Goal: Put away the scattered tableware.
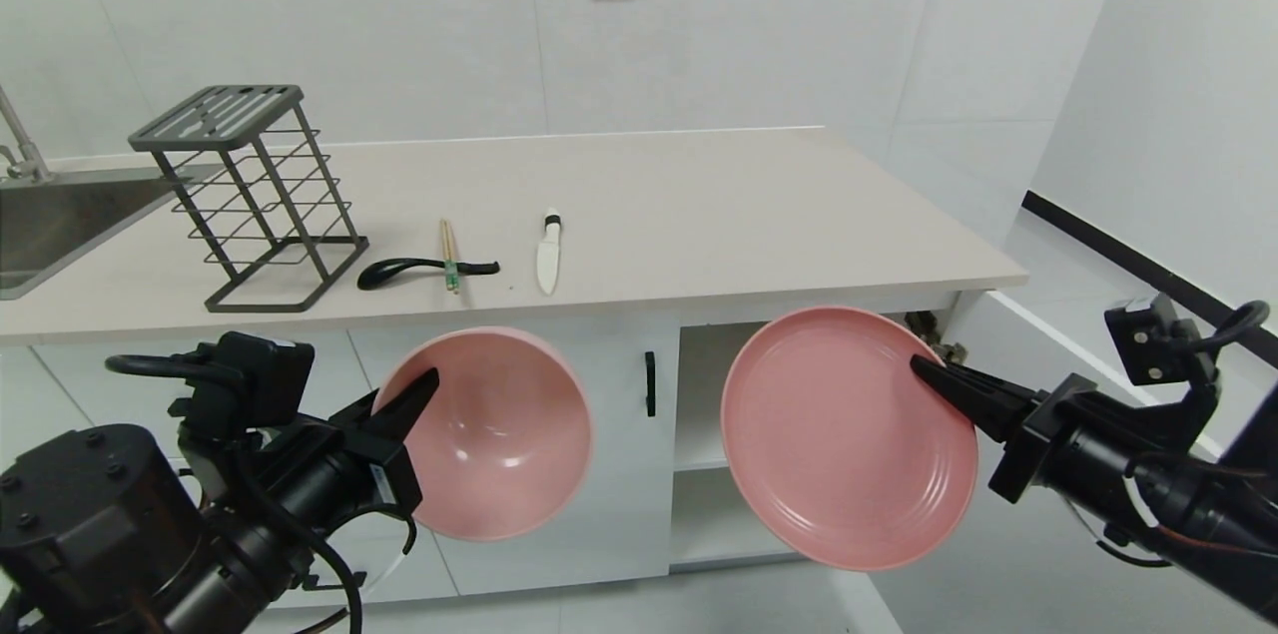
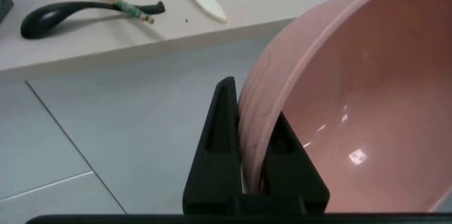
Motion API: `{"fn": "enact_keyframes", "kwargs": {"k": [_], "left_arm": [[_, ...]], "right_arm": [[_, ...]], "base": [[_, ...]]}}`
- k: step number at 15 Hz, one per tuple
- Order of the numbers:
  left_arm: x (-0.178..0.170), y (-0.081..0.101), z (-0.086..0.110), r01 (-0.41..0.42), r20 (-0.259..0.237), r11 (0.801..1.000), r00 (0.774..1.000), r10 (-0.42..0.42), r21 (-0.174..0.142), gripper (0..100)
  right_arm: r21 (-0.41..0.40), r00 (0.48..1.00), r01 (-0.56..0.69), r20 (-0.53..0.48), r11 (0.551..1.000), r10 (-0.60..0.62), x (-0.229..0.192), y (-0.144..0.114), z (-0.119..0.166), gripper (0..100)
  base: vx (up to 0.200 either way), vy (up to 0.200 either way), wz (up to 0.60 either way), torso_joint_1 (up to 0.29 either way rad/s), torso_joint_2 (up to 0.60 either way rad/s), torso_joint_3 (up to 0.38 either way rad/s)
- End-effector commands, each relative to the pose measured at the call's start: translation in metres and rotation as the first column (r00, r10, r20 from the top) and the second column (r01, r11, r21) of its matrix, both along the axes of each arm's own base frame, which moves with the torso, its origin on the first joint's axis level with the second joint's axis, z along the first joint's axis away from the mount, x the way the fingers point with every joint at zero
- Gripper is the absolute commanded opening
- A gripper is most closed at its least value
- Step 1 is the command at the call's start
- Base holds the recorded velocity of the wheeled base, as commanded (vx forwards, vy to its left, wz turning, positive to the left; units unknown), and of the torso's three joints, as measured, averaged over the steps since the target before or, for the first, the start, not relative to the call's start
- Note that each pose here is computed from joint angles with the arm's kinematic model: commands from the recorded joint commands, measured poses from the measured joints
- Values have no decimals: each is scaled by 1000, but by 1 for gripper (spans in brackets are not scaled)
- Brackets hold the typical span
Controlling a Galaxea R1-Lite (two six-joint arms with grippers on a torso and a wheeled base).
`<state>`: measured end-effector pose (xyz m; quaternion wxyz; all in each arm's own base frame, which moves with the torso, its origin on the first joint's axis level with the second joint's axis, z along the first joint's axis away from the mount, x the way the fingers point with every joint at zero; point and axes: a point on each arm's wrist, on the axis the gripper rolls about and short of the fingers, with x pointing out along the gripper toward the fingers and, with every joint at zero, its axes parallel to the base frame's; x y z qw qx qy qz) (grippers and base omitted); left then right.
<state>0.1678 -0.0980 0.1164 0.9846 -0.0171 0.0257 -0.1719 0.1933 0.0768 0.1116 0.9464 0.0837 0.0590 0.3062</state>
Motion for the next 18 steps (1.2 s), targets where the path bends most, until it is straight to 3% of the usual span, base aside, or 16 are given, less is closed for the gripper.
{"fn": "enact_keyframes", "kwargs": {"k": [1, 18], "left_arm": [[0, 0, 0, 0, 0, 1000, 1000, 0, 0, 0], [0, 1, 2, -5, 8, 1000, 1000, 5, -5, 0]], "right_arm": [[-4, 1000, -1, -8, 1000, 1, 1, 0, -2, 0], [-10, 1000, 1, -26, 1000, -1, 1, 0, -6, 0]], "base": [[0, 0, 0, -261, 496, 242], [0, 0, 0, -240, 405, 174]]}}
